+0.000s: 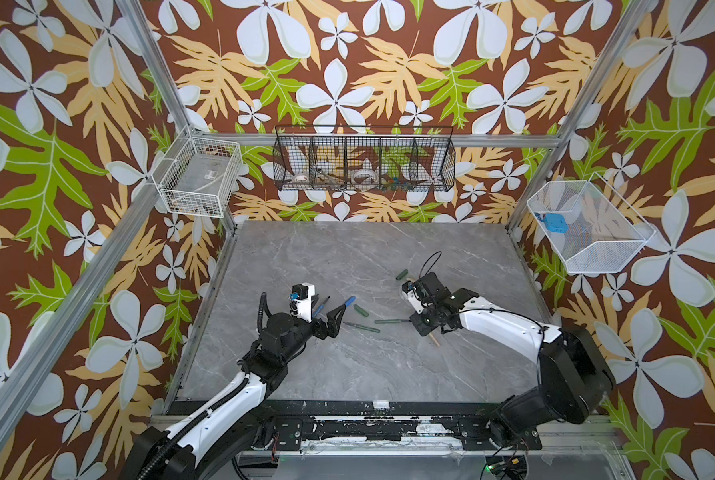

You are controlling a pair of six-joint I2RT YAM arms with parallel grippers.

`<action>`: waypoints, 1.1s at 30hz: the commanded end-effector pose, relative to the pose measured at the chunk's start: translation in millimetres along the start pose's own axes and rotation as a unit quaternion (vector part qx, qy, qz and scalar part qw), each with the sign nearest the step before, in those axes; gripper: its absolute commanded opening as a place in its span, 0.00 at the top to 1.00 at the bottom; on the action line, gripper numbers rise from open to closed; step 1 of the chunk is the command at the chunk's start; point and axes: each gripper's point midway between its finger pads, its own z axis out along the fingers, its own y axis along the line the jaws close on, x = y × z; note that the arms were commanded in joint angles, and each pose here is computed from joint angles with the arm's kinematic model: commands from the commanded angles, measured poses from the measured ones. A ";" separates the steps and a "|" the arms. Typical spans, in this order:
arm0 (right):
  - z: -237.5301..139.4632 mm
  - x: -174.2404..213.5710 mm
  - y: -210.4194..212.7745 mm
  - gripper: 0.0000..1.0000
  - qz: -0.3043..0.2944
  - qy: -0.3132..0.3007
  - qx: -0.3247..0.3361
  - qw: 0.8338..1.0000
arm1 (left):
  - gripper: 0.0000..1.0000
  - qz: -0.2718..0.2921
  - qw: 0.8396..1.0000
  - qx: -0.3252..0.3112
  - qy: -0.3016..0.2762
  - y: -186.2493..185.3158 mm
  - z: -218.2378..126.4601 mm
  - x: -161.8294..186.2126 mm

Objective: Insert the pens into the pen caps
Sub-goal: 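Close the right gripper on the wooden pen barrel and lift it upright, then carry the upright pen toward the left gripper and grasp it with the left gripper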

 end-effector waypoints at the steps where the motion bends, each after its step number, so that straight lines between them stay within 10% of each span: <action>1: -23.5 -37.2 15.5 0.99 0.017 -0.097 -0.052 0.994 | 0.00 0.001 0.999 0.033 -0.010 -12.3 -0.3 -6.5; 12: -101.8 -101.0 50.7 1.00 0.065 -0.354 -0.199 0.911 | 0.00 -0.006 0.989 0.150 0.007 -53.7 -2.1 -4.3; 33: -147.7 -93.6 74.2 0.99 0.103 -0.472 -0.329 0.811 | 0.00 -0.054 0.948 0.305 0.068 -106.9 2.0 14.9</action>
